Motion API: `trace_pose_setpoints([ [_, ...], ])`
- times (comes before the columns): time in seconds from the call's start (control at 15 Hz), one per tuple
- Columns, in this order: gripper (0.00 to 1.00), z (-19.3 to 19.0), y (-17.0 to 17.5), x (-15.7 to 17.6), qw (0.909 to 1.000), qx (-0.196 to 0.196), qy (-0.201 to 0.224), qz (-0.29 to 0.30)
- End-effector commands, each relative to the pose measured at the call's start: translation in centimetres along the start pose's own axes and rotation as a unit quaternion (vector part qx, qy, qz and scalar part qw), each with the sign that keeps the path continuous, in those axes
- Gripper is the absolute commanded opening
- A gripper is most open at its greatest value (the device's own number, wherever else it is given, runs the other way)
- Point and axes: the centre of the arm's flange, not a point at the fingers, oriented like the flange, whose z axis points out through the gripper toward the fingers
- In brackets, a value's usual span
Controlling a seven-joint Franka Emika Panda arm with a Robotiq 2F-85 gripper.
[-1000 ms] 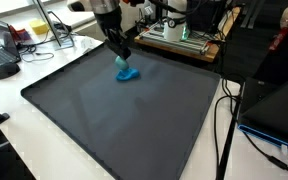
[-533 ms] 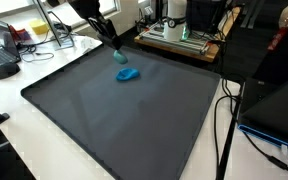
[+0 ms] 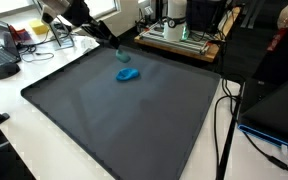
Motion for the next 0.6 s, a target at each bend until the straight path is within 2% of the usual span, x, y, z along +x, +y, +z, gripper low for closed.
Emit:
trace_pose_setpoints([
  [0.0,0.22,-1.0,1.7,3.7,0.9983,0.035,-0.015,-0.044],
  [0.27,0.22,0.0,4.8,5.7,0.9936,0.06,-0.012,-0.095],
  [0.53,0.22,1.2,8.3,7.1,0.9849,0.106,0.008,-0.137],
])
